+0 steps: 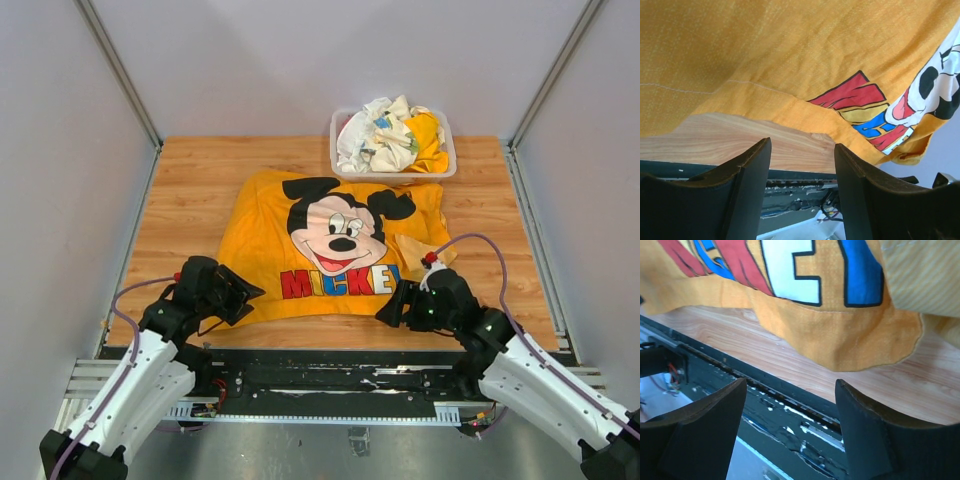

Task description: Put the pillow into the pillowcase

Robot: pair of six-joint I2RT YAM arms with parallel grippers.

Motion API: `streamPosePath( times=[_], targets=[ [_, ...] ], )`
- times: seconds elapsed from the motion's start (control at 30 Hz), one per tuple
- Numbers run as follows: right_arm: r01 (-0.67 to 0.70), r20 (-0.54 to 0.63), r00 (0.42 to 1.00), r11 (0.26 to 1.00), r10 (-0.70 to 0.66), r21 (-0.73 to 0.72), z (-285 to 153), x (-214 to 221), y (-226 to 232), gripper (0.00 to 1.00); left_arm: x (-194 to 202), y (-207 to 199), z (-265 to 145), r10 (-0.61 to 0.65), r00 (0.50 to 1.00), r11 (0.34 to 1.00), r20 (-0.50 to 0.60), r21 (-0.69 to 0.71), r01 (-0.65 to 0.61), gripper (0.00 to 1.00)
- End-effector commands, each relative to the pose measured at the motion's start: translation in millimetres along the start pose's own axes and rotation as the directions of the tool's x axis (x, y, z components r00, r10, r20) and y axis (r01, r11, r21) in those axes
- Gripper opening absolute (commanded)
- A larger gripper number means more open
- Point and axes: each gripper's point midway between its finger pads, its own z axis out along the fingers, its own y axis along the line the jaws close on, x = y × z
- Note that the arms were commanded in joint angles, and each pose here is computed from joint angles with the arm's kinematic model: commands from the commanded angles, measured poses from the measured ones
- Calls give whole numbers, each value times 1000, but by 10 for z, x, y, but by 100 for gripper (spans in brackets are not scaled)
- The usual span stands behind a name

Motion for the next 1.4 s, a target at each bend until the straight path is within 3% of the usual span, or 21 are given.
streamPosePath(
  times=[0.0,0.33,0.73,1.0,1.13,1.23,1.37],
  targets=[
    [-63,8,998,995,64,-73,-9,38,129,73,16,95,52,-4,1000,1000,1,-30,4,57],
    [-192,13,981,972,196,-134,208,97,140,70,25,98,69,5,1000,999,-8,-38,-5,58],
    [-190,236,950,978,206,-87,303,-275,-34,71,27,135,86,4,1000,999,-8,-52,-4,58],
    [-222,201,951,971,236,-86,379,-250,-4,66,32,152,78,4,1000,998,-9,-57,-5,58],
    [-231,231,943,971,240,-66,411,-256,-95,56,51,173,91,-2,1000,998,-16,-55,1,58],
    [-228,246,940,972,235,-58,413,-278,-118,31,53,198,80,-7,1000,998,-13,-60,7,58],
    [-206,257,942,977,214,-57,333,-344,-61,7,65,178,60,-20,1000,999,-15,-46,19,58]
  ],
)
